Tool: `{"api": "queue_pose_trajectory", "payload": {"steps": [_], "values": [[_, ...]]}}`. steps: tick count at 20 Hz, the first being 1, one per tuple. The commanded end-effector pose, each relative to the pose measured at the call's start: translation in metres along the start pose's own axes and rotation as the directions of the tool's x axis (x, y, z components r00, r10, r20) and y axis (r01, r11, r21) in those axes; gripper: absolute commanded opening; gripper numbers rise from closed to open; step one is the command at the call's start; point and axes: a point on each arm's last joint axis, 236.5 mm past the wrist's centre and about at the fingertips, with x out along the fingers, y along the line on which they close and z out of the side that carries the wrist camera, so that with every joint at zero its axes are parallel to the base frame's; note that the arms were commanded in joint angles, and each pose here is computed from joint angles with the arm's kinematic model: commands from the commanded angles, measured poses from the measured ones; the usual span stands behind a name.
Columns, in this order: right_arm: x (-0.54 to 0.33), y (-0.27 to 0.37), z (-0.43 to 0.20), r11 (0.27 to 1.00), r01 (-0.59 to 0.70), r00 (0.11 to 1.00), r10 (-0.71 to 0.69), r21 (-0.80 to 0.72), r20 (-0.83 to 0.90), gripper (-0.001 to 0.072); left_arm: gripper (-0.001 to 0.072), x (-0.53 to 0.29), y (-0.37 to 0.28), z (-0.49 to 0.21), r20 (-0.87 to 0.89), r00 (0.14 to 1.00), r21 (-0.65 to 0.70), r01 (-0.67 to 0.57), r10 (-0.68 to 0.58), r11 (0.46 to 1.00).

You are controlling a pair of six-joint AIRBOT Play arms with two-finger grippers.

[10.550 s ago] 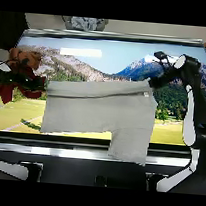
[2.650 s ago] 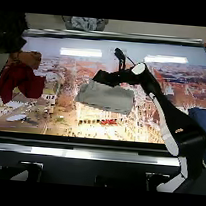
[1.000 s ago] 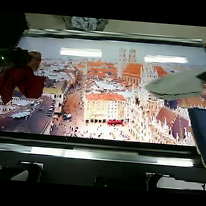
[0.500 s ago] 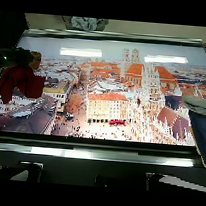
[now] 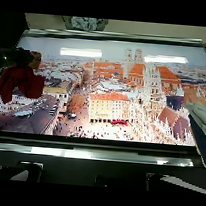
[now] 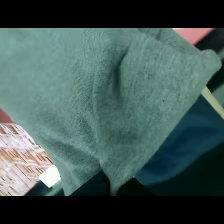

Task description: Fold the shirts.

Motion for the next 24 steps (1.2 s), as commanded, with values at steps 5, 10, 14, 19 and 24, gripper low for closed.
{"api": "queue_pose_trajectory", "payload": {"steps": [5,10,14,19,24], "values": [[0.074,-0.052,-0.066,0.984,0.166,0.969,-0.150,0.065,-0.194,0.0044,0.0036,0.001,-0.008,-0.001,-0.003,1.000,0.013,0.015,-0.015,1.000],[0.072,-0.053,-0.053,0.986,0.164,0.978,-0.161,0.019,-0.134,0.0688,0.0036,0.001,-0.018,-0.002,-0.006,0.999,0.020,0.035,-0.035,0.999],[-0.043,-0.012,0.087,0.936,0.303,0.883,-0.205,-0.179,0.421,0.0686,0.0034,-0.012,-0.025,0.029,0.080,0.996,0.051,0.033,-0.037,0.998],[-0.134,0.292,0.144,0.625,0.448,0.646,0.269,-0.640,0.714,0.0670,0.0037,0.024,0.043,0.029,-0.094,0.934,0.185,-0.324,0.345,0.928],[0.057,0.431,-0.056,0.341,-0.061,0.989,0.148,-0.938,-0.010,0.0662,0.0675,0.057,0.054,-0.132,-0.636,0.691,0.201,-0.282,0.344,0.938]]}}
